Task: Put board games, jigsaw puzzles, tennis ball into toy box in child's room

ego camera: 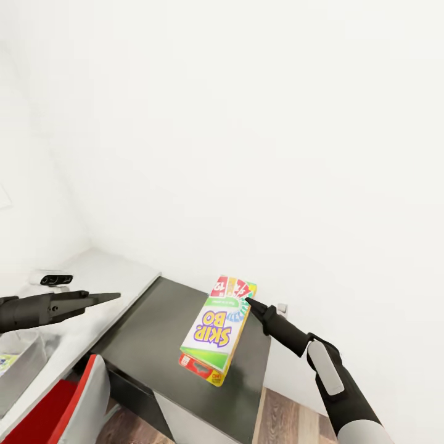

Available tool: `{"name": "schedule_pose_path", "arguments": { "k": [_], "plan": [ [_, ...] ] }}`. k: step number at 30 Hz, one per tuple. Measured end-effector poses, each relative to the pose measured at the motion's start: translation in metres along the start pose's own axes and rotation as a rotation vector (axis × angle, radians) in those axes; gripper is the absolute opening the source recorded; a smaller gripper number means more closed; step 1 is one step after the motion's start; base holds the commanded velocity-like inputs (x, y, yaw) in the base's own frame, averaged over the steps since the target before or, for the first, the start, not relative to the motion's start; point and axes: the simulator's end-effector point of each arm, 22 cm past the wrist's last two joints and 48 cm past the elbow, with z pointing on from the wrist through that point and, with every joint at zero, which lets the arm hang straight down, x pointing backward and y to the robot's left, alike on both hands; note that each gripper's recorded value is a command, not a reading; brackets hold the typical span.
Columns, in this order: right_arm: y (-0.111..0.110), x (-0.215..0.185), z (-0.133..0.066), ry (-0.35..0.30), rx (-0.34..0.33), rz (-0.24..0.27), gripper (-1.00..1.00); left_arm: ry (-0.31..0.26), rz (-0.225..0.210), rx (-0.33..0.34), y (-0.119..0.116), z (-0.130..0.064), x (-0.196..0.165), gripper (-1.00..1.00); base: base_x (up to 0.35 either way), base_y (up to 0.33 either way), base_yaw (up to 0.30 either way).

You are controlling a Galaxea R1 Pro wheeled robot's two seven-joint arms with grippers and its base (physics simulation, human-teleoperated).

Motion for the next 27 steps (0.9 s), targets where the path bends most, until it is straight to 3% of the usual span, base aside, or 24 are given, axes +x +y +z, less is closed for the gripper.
{"name": "schedule_pose_path", "arguments": {
  "k": [11,27],
  "plan": [
    [0.0001,0.0005,0.0003,0.001,0.000,-0.001,-1.00,0.000,0.000,0.000,-0.0001,0.0000,0.0000,1.00,0.000,0.081,0.283],
    [0.0001,0.0006,0.0004,0.002,0.000,-0.002,-1.00,0.001,0.000,0.000,-0.0001,0.0003,0.0003,1.00,0.000,0.266,0.283]
  ]
}}
